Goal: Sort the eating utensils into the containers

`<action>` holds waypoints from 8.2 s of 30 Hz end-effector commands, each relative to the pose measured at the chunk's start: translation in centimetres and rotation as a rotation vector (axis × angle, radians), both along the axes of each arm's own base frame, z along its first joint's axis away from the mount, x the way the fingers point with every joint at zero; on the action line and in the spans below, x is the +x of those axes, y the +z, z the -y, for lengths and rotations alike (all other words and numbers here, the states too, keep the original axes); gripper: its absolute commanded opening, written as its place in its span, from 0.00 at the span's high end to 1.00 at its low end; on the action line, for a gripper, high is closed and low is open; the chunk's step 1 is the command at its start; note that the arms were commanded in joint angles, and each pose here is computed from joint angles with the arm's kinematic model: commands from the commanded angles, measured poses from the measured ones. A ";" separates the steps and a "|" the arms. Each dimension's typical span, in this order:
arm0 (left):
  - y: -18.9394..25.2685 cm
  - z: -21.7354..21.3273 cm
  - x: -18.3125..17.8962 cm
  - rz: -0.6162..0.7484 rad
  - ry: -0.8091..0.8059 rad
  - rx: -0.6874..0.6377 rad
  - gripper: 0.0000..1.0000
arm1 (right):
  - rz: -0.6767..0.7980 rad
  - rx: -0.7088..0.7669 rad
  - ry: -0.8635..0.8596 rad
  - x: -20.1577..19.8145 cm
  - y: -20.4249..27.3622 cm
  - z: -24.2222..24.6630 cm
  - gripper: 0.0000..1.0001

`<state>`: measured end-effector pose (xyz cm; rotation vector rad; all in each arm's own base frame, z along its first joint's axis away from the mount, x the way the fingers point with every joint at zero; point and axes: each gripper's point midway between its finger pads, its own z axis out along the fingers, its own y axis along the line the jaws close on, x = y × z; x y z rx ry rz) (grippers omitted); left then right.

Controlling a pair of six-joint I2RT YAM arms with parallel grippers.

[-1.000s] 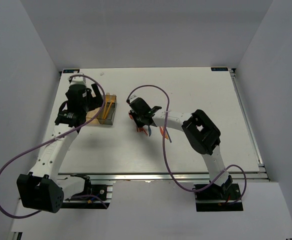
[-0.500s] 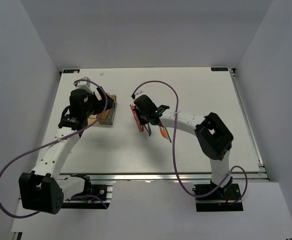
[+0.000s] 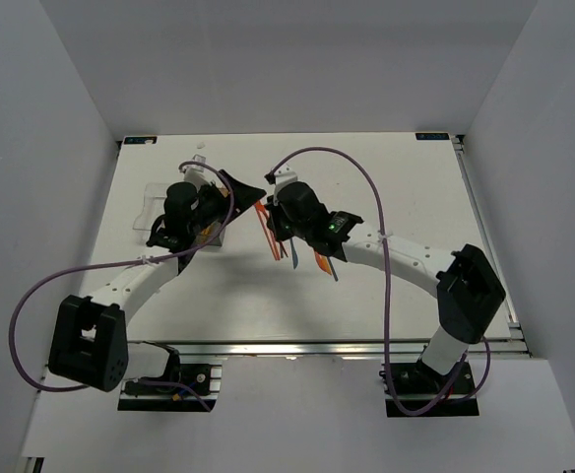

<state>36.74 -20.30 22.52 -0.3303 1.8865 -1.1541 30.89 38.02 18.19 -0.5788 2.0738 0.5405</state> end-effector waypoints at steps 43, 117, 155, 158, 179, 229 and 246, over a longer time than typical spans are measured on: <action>1.1 -14.9 12.7 -0.023 0.454 1.238 1.00 | 0.114 0.054 -0.305 -1.7 4.2 15.2 0.11; 3.7 -15.6 0.0 -0.060 0.494 0.970 0.02 | -0.163 -0.251 -0.234 4.3 -9.6 12.5 0.70; 0.3 -16.1 -5.1 0.017 0.443 0.925 0.02 | -0.265 -0.363 -0.231 6.1 -16.0 11.7 0.79; 0.3 -15.9 -5.1 0.019 0.433 0.920 0.02 | -0.283 -0.379 -0.234 5.9 -16.9 11.9 0.79; 1.9 -1.6 -3.5 0.104 0.027 0.170 0.02 | -0.172 -0.110 -0.233 5.9 -6.4 9.9 1.00; 2.0 -18.5 13.8 -0.022 0.435 1.119 1.00 | 0.037 0.183 -0.188 -0.7 2.8 15.0 0.11; -5.7 -20.4 14.9 -0.101 0.378 1.143 0.98 | 0.022 0.168 -0.169 -0.3 1.3 15.3 0.11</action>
